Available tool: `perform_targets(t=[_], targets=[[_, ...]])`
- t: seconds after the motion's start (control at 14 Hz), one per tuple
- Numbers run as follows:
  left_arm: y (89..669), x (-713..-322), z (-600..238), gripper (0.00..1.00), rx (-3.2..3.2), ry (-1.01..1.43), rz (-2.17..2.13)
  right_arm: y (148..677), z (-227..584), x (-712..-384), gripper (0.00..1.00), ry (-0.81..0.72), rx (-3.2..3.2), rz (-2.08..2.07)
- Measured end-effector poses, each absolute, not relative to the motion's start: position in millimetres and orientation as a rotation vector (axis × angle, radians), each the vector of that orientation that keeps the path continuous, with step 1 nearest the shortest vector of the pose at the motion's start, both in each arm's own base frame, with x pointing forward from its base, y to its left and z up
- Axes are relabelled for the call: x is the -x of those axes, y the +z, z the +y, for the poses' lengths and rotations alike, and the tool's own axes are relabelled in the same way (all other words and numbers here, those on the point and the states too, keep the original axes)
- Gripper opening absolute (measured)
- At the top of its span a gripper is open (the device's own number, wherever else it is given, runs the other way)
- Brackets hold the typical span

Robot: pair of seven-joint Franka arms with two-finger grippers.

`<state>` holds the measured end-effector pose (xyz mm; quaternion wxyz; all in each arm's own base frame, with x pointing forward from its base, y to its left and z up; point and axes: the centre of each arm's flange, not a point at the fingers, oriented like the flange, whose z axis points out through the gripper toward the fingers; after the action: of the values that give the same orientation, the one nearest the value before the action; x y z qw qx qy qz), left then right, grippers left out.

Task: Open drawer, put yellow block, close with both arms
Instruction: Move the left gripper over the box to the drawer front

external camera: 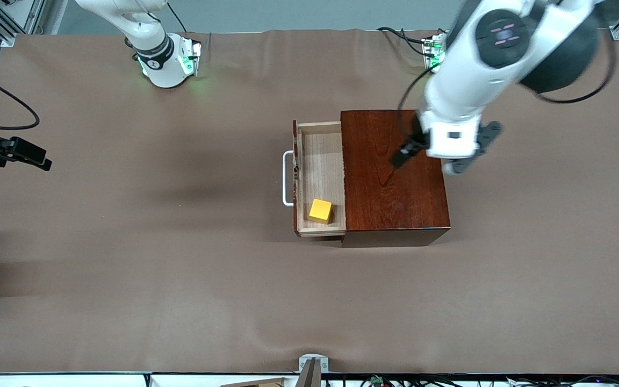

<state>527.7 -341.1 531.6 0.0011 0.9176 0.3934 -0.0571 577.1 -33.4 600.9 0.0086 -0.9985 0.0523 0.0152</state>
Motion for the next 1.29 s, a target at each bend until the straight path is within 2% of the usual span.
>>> perform_targets(t=[0.43,0.86,1.29], targets=[[489.3,-508.1,-447.6,1.00,-2.680,-0.174,1.542,616.7,-36.9,-573.0,1.00,0.001,3.120,0.173],[463.2,-486.3,-518.3,1.00,-2.305,-0.187,1.925,625.8,-33.3,-570.7,1.00,-0.024,3.112,0.261],[382.4,-482.7,-575.6,1.00,-2.021,-0.260,2.193,634.1,-31.8,-564.6,1.00,-0.030,3.120,0.138]])
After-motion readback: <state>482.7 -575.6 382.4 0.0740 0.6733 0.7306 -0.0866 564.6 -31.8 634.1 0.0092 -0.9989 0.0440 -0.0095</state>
